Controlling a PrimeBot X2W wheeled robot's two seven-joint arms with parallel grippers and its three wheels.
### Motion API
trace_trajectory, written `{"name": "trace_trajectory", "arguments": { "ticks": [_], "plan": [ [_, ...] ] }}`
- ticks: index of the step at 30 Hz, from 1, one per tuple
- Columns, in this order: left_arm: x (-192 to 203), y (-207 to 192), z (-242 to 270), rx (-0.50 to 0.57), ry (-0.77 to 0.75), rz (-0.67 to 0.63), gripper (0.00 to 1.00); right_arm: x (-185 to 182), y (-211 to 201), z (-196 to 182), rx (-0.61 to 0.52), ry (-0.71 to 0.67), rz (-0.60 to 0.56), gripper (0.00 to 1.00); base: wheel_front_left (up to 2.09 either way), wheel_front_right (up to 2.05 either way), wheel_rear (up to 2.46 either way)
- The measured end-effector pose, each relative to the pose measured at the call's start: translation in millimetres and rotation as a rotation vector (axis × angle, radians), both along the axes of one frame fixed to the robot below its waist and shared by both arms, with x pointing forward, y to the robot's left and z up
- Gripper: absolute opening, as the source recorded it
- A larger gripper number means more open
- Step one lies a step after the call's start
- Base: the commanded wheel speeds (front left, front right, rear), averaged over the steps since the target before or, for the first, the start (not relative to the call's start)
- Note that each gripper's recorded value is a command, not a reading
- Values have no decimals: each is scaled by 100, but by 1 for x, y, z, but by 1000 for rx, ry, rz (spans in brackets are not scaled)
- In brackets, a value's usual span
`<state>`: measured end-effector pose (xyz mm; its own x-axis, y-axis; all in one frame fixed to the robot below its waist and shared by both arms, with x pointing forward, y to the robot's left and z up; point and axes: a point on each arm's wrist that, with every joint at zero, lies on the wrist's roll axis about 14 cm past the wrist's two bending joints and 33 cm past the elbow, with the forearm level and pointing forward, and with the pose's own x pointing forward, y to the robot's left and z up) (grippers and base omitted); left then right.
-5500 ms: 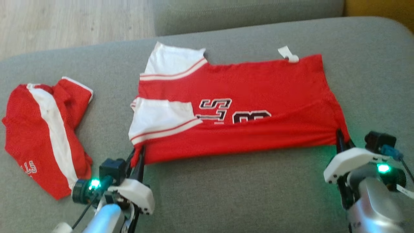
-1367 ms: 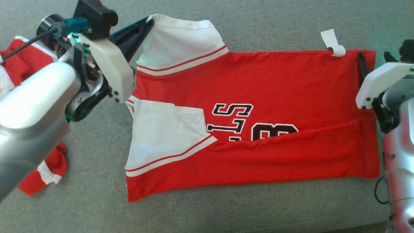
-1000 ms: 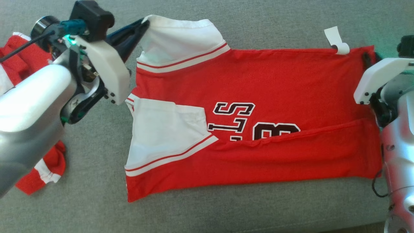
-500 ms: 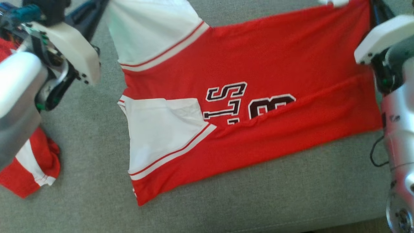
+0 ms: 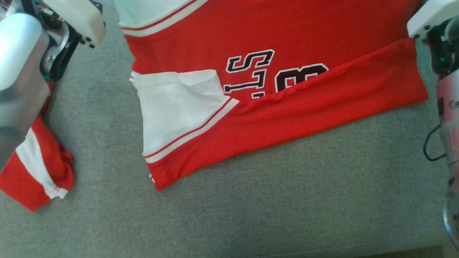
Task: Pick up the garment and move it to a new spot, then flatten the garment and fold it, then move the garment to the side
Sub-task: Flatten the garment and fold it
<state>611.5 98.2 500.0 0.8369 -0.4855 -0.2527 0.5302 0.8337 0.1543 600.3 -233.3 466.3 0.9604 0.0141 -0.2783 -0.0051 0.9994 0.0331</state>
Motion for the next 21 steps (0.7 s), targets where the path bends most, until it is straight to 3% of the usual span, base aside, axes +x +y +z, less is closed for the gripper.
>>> {"name": "trace_trajectory", "arguments": {
  "ticks": [8, 16, 21],
  "plan": [
    [-24, 2, 3, 14, 11, -44, 0, -17, 9, -7, -8, 57, 44, 0, 0, 0, 0],
    [-102, 13, -39, 115, 217, -119, 0, -74, -10, -42, -25, 259, 56, 0, 0, 0, 0],
    [-149, 12, -44, 122, 340, -171, 0, -97, -18, -48, -33, 347, 77, 0, 0, 0, 0]
  ]
}}
